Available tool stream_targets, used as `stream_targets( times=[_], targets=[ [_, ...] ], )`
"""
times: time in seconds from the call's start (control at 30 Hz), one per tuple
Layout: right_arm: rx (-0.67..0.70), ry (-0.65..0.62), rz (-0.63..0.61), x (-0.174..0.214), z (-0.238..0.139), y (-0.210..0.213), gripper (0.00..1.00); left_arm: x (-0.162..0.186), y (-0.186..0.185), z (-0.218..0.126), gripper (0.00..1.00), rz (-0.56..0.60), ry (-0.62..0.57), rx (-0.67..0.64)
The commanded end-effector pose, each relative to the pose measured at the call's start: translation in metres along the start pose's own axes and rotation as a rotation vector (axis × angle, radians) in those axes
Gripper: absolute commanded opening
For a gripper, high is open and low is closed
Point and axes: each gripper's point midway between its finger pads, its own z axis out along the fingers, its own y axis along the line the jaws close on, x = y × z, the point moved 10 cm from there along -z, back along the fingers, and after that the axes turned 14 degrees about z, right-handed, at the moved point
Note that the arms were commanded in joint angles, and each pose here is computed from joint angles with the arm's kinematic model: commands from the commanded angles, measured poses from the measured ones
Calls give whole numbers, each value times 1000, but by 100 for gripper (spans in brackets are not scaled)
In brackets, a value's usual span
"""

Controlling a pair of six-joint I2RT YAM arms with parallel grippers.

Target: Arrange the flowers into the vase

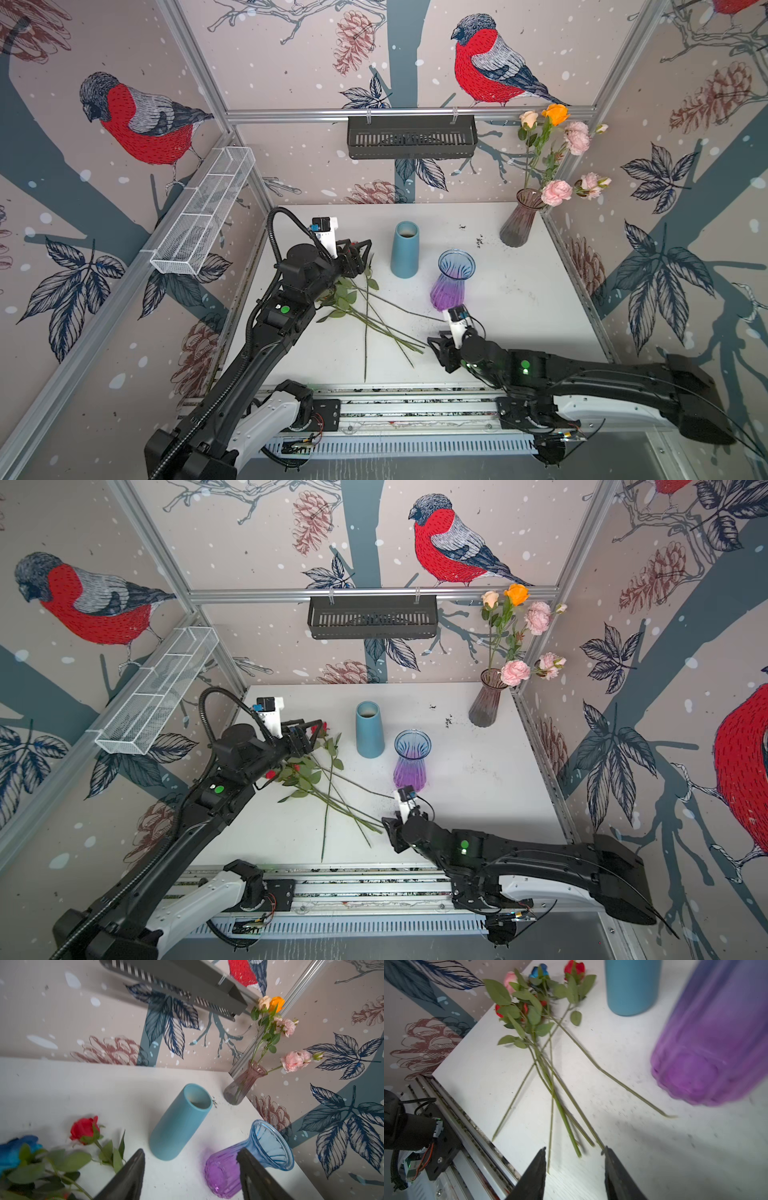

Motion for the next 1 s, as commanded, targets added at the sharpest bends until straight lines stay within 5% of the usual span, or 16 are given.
stream_targets(
  times=[0.0,0.23,0.43,0.73,0.97],
  targets=[
    [79,46,-136,-17,36,36,48,-8,3,-5,71,149,-33,-67],
    [116,310,-169,-25,143,60,47,1,15,-19,70,128,-58,-82],
    [117,403,-137,-32,194,48,43,0,16,-32,70,114,-108,-84],
    [153,443,-111,-27,216,34,31,-2,26,-34,70,73,-128,-49],
    [166,386,-112,-40,205,40,9,0,27,-34,70,69,-128,-38]
  ],
)
